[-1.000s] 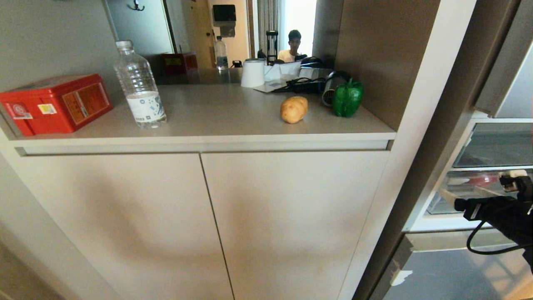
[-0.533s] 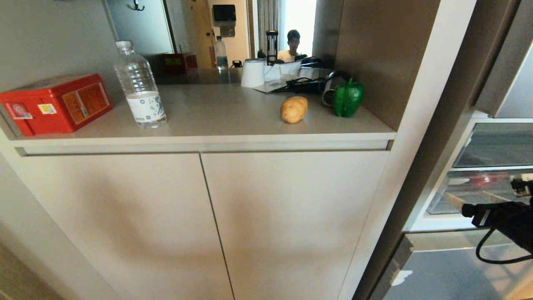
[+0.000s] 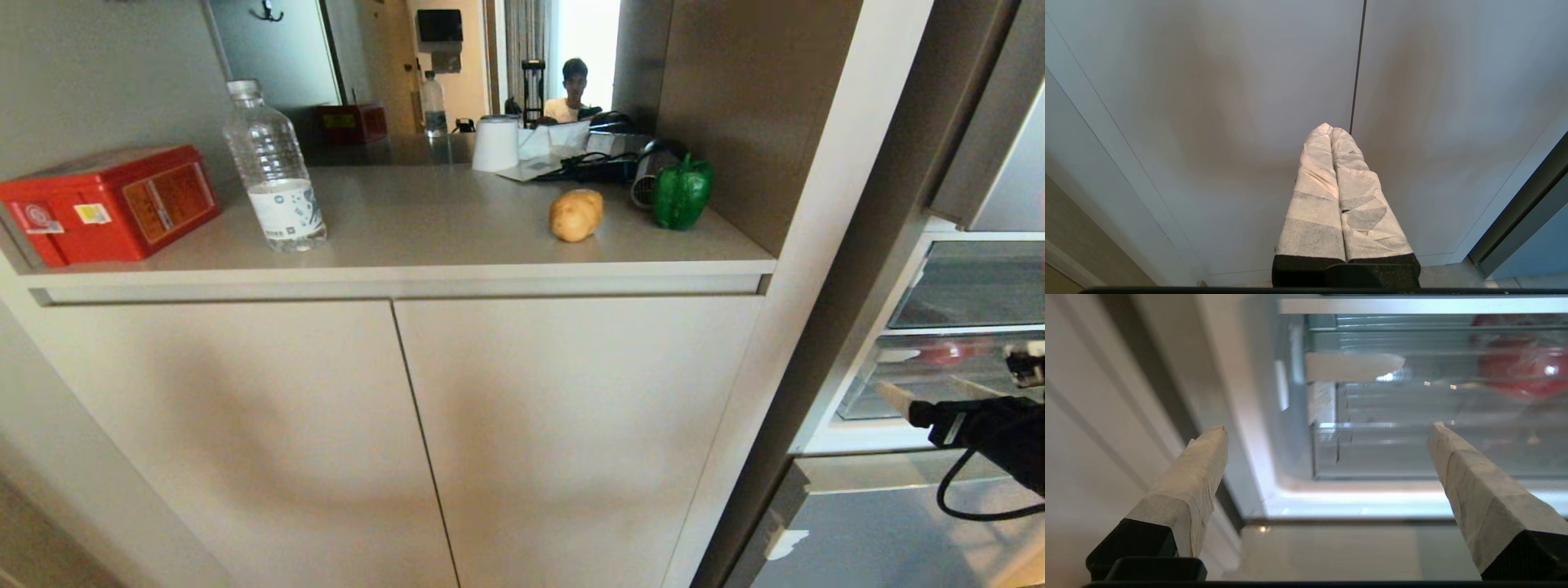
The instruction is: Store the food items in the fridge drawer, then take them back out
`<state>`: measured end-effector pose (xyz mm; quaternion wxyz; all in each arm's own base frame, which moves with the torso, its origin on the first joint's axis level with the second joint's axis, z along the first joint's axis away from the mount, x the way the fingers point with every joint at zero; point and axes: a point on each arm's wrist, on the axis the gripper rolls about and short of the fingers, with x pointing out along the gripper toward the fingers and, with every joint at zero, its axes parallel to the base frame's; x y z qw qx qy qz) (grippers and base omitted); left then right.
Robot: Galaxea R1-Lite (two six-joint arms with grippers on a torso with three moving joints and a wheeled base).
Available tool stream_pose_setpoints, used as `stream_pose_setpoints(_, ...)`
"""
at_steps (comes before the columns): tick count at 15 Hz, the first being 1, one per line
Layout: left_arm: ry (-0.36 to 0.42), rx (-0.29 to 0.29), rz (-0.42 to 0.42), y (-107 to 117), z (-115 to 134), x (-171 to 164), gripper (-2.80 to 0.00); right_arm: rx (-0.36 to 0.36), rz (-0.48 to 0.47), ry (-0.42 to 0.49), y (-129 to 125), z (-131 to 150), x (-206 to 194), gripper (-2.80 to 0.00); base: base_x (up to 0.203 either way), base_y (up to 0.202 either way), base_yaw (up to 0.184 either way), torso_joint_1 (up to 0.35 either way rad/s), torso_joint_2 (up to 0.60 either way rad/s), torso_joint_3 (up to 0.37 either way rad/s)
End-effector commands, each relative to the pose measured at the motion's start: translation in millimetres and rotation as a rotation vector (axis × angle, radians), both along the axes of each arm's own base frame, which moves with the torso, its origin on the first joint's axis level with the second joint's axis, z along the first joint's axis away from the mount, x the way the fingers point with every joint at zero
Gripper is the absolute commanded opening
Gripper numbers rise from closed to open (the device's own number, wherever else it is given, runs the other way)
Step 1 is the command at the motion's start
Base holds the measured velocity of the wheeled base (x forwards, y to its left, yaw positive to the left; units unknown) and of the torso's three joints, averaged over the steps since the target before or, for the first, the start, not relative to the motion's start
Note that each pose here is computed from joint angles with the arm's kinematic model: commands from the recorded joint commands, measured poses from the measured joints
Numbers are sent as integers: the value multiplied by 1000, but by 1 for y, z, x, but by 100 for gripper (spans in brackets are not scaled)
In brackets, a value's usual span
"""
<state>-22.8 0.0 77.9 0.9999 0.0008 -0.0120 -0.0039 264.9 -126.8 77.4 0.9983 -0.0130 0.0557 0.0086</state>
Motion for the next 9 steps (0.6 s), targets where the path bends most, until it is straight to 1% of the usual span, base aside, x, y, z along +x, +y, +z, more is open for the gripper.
stream_pose_setpoints(1,10,0,0,0,-3,1,-280,3,4,7,-6,-11,12,0,0,0,0,0,0,0)
stream_pose_setpoints(5,10,0,0,0,-3,1,-280,-1,8,-9,-13,-16,28,0,0,0,0,0,0,0)
stream_pose_setpoints(9,10,0,0,0,-3,1,-280,0,24,-11,-11,-19,34,0,0,0,0,0,0,0)
